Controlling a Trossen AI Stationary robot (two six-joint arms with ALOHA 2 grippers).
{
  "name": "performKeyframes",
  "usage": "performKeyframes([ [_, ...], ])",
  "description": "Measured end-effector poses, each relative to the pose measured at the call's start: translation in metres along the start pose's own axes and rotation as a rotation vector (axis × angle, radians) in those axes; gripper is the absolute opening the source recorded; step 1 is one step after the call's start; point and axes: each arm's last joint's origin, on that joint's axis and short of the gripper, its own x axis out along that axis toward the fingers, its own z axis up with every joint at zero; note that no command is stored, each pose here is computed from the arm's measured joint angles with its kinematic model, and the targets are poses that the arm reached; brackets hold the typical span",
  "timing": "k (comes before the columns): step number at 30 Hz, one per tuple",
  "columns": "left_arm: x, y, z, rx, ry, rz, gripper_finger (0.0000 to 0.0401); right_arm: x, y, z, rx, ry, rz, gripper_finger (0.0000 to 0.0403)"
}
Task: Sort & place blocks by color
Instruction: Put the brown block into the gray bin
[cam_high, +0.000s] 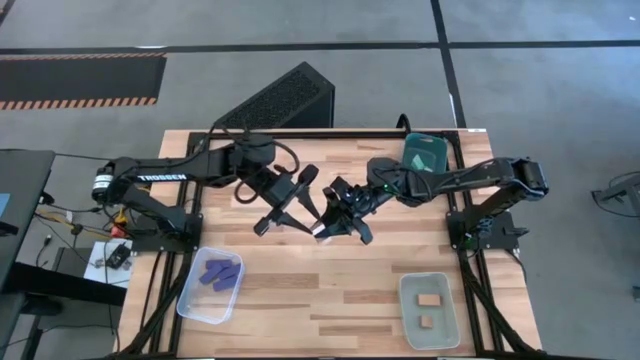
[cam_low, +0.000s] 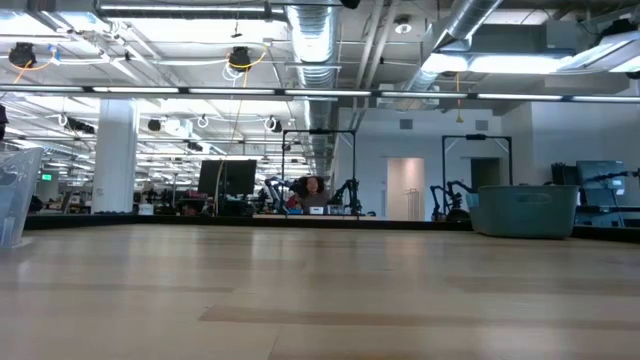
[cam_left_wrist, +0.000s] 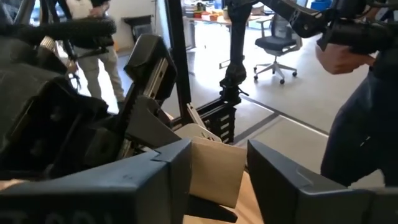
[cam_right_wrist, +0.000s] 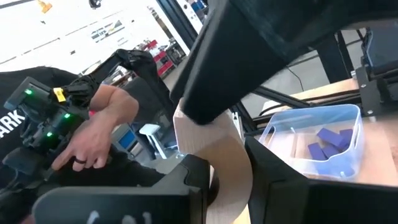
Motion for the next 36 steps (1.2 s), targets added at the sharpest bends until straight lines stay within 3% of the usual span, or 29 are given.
performKeyframes([
  [6, 0.002, -0.001, -0.004, -0.044, 0.027, -0.019, 0.0219, -0.001, 0.0, 0.001, -0.003, -0.012, -0.008, 0.0071],
  [10, 0.006, -0.001, -0.01, -0.046, 0.051, -0.049, 0.0244, 0.0, 0.0, 0.001, 0.005, -0.005, 0.0, 0.0071],
  [15, 0.009, 0.001, -0.012, 0.002, 0.052, -0.052, 0.0215, -0.001, 0.0, 0.001, 0.01, 0.003, 0.012, 0.0072],
  [24, 0.014, -0.002, -0.01, 0.076, 0.046, -0.042, 0.0104, 0.0, 0.0, 0.0, 0.019, 0.015, 0.013, 0.0072],
  [36, 0.014, -0.002, -0.012, 0.114, 0.064, -0.028, 0.0117, 0.0, -0.001, -0.001, 0.043, 0.026, 0.005, 0.0078],
])
